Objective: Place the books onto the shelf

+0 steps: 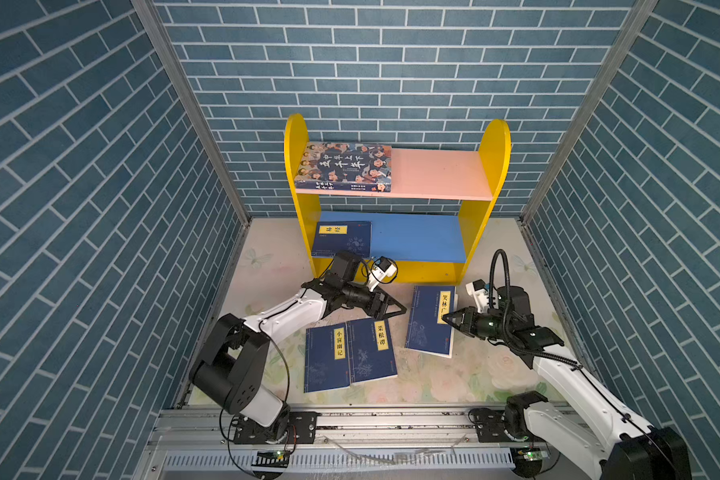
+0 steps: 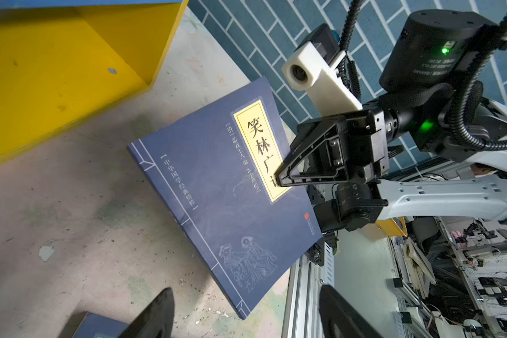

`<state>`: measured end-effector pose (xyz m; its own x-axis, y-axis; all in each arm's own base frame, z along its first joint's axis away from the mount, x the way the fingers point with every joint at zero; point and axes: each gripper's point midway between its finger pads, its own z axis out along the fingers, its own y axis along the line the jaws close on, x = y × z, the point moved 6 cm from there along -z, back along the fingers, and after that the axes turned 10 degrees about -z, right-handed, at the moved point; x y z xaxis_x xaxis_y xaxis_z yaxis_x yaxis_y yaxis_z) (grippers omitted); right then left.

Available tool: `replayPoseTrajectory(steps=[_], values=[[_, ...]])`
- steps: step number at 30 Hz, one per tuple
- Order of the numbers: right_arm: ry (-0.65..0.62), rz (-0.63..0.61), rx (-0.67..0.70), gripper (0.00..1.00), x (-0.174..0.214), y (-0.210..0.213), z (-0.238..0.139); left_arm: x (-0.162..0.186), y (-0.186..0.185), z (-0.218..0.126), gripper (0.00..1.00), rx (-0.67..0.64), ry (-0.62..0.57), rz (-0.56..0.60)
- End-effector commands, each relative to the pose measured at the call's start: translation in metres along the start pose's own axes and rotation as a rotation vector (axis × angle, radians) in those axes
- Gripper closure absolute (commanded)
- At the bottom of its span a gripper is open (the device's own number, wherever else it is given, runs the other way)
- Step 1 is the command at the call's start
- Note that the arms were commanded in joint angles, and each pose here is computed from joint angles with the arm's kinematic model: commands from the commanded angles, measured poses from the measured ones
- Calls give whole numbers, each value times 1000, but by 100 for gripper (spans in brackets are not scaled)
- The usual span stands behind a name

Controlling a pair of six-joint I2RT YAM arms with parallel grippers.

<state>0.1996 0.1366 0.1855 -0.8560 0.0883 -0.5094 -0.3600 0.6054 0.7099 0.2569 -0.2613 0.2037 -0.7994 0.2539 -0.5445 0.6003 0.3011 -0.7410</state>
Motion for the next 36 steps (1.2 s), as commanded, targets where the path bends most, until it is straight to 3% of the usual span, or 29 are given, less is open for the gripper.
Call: replayPoseTrajectory(steps=[1, 6, 13, 18, 23, 27, 36], values=[[13, -99, -92, 100, -6, 24, -11, 1, 1, -10, 21, 11, -3, -11], [-13, -147, -211, 100, -14, 45, -17, -6, 11, -22, 21, 57, -81, -93], [-35, -175, -322, 100, -25, 61, -20, -15, -4, -24, 18, 207, -106, -141], [-29, -183, -375, 100, -32, 68, -18, -25, -5, -20, 18, 238, -115, -189], [-13, -195, -415, 100, -36, 74, -15, -33, -6, -13, 29, 258, -100, -236], [22, -198, -441, 100, -36, 78, -8, -36, -8, -9, 32, 276, -90, -249], [54, -199, -438, 100, -34, 76, 5, -36, -15, -11, 63, 283, -93, -251]])
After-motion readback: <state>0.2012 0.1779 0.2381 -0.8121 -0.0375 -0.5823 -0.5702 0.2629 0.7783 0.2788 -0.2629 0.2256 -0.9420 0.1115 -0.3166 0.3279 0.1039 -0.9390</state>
